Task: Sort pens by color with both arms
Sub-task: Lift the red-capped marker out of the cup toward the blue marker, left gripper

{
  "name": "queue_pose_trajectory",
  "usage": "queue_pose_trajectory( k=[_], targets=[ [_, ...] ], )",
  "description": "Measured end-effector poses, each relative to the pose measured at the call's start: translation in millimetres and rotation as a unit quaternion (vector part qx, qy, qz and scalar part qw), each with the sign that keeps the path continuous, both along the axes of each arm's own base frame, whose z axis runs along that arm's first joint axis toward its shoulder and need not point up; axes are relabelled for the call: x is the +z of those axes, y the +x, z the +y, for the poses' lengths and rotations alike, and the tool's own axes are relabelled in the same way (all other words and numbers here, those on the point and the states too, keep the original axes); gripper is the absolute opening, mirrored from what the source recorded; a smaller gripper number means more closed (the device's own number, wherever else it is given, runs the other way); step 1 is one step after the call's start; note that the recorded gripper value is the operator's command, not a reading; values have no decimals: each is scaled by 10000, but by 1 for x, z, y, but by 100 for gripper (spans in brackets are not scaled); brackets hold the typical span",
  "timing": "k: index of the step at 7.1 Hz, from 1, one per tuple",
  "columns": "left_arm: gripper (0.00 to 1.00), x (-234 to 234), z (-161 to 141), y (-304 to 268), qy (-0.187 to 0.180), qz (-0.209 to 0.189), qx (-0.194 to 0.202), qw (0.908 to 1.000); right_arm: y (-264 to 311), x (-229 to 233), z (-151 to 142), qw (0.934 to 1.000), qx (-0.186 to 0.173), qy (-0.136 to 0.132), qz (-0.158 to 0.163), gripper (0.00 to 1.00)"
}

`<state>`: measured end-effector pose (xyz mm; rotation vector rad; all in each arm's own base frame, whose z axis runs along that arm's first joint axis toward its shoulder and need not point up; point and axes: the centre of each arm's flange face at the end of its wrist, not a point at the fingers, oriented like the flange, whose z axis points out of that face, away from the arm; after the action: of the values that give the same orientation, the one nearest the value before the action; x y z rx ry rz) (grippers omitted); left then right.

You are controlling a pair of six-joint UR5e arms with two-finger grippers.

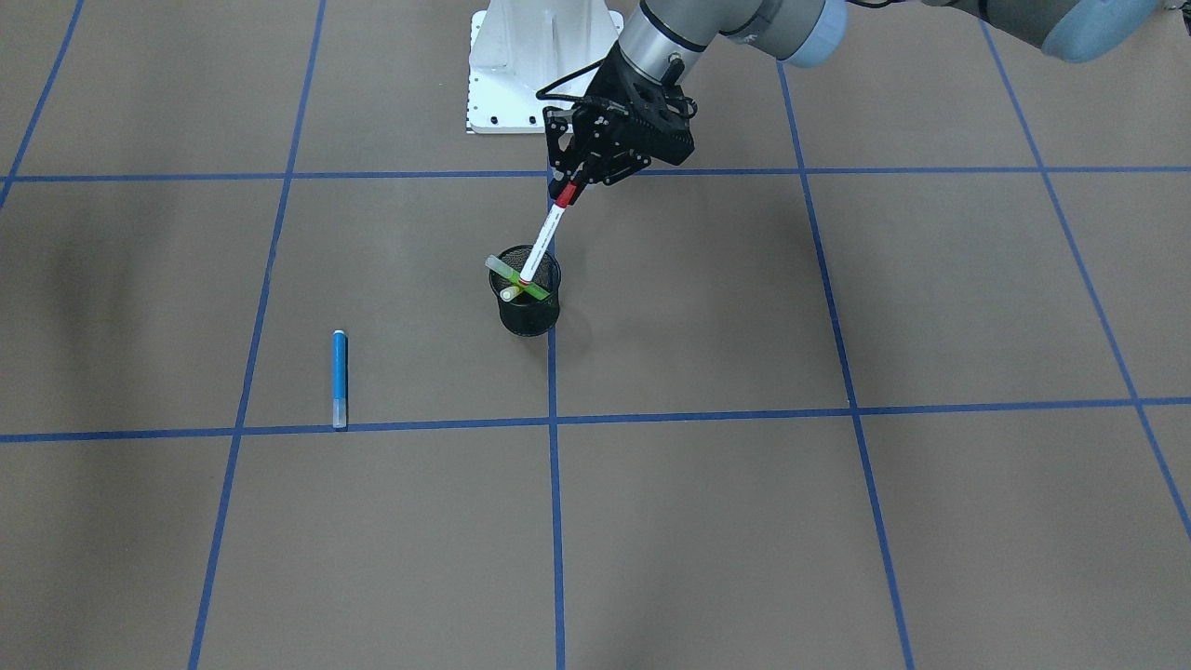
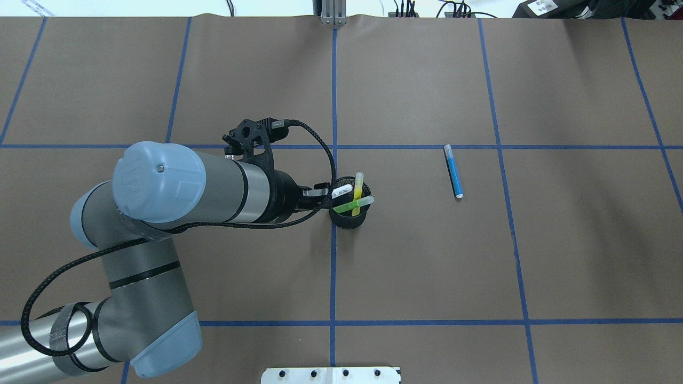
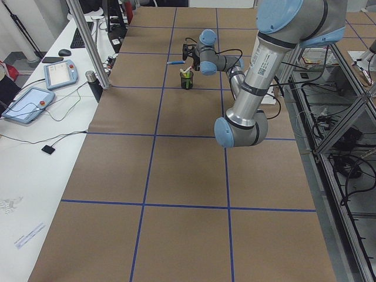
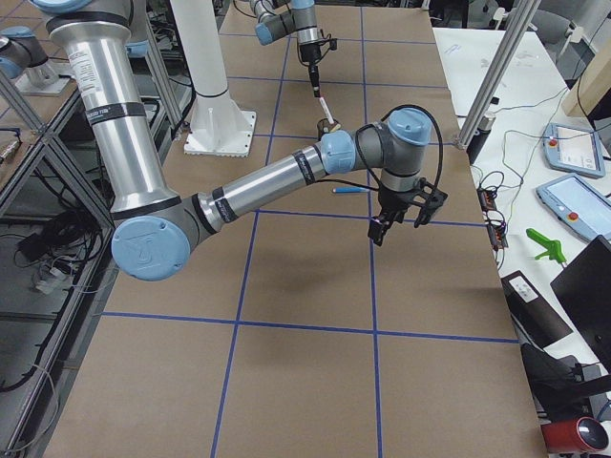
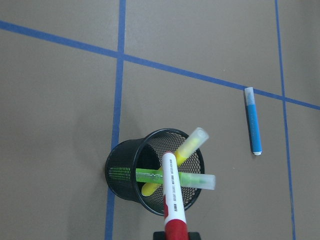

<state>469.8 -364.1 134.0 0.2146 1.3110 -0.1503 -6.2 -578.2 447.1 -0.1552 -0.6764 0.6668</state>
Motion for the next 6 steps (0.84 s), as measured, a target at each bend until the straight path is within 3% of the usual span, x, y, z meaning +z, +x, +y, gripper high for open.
queue_pose_trajectory(
  k=[3,6],
  targets=[
    [0,-21,-12,-2,166,49,-451,9988,-23,-51,-7,9988,-155,439,-139,99],
    [0,-45,-41,28,300,-71,-1144,9930,-127,-144,-21,9941,-578,756,-522,99]
  ],
)
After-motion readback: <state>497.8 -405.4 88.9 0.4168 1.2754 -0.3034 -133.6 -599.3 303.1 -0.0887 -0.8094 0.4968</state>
